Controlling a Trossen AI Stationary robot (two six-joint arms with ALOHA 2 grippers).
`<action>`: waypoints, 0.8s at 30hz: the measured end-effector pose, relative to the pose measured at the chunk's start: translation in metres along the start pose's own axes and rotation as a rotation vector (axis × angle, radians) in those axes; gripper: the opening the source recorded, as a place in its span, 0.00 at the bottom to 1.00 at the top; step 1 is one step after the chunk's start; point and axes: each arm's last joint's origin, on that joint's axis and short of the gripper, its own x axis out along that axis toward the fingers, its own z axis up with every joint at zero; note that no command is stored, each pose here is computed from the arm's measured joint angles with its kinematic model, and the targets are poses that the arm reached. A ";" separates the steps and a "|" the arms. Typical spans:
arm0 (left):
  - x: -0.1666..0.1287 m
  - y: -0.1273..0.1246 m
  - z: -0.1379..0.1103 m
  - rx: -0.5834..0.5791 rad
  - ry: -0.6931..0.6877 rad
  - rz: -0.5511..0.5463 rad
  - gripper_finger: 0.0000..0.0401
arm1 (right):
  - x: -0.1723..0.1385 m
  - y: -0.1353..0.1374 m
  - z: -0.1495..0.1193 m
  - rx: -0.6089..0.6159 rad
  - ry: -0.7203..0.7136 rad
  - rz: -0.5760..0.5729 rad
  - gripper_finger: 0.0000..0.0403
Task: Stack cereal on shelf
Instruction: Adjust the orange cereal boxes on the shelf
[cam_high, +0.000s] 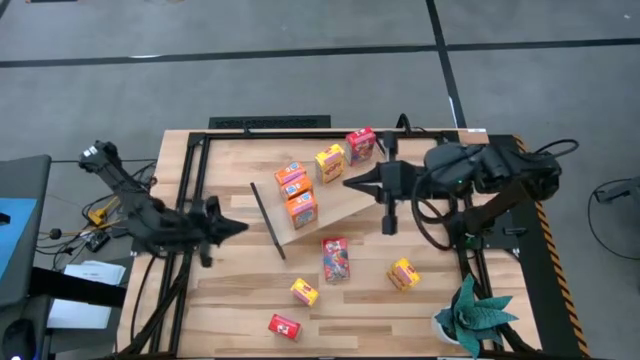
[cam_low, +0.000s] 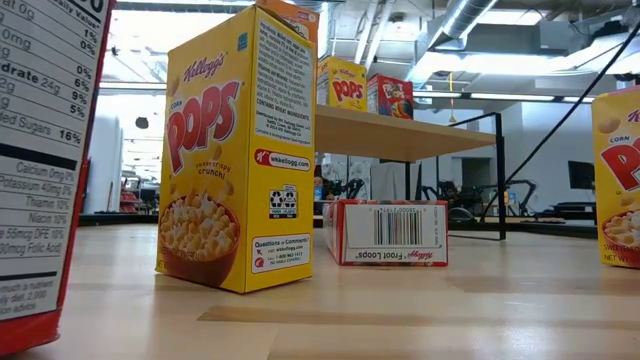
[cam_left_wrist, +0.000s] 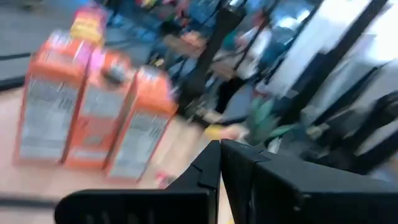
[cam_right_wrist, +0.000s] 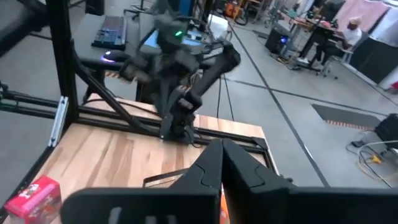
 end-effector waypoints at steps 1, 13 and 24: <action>0.005 0.000 -0.006 0.011 0.016 0.026 0.00 | -0.001 0.001 0.000 -0.002 0.003 -0.010 0.08; 0.063 0.010 -0.036 0.081 0.087 0.128 0.00 | -0.003 0.018 -0.007 -0.051 0.082 0.001 0.03; 0.090 0.030 -0.038 0.111 0.120 0.164 0.00 | -0.005 0.020 -0.007 -0.028 0.081 0.010 0.09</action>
